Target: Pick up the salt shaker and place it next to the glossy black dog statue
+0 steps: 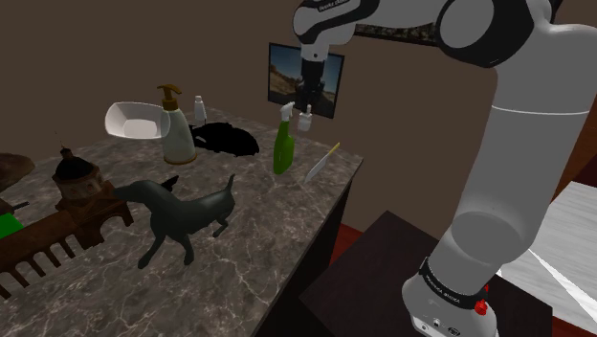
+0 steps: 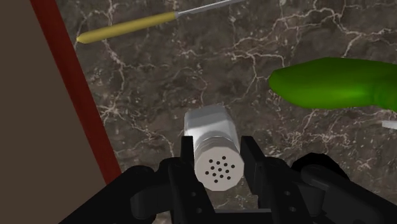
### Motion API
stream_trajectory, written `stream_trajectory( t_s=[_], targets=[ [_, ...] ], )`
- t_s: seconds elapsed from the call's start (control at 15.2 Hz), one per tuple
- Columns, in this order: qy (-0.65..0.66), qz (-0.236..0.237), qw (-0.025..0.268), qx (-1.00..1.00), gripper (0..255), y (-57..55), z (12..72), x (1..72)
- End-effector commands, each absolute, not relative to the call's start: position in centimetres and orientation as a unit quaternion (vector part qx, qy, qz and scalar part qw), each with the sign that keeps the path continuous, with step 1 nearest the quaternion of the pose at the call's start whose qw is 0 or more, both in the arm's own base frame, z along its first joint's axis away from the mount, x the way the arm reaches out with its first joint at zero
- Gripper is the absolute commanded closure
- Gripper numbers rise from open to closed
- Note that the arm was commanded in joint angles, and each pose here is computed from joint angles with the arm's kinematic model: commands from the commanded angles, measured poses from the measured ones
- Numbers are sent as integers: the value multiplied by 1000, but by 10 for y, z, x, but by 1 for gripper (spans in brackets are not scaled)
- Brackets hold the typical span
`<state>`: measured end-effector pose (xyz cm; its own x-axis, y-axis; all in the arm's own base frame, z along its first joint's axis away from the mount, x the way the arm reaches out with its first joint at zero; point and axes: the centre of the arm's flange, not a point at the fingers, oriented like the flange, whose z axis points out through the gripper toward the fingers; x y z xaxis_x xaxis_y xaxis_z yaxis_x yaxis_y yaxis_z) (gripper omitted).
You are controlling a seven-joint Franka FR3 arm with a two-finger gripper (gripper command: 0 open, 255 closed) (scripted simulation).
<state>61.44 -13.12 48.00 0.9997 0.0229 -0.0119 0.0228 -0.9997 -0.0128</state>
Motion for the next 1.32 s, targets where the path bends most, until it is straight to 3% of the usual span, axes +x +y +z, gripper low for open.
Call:
stream_trajectory(
  t_s=[0.0, 1.25],
  targets=[
    [-11, 6, 6, -1000, 255, -131, 491, 614],
    [-11, 6, 6, -1000, 255, -131, 592, 614]
  ],
)
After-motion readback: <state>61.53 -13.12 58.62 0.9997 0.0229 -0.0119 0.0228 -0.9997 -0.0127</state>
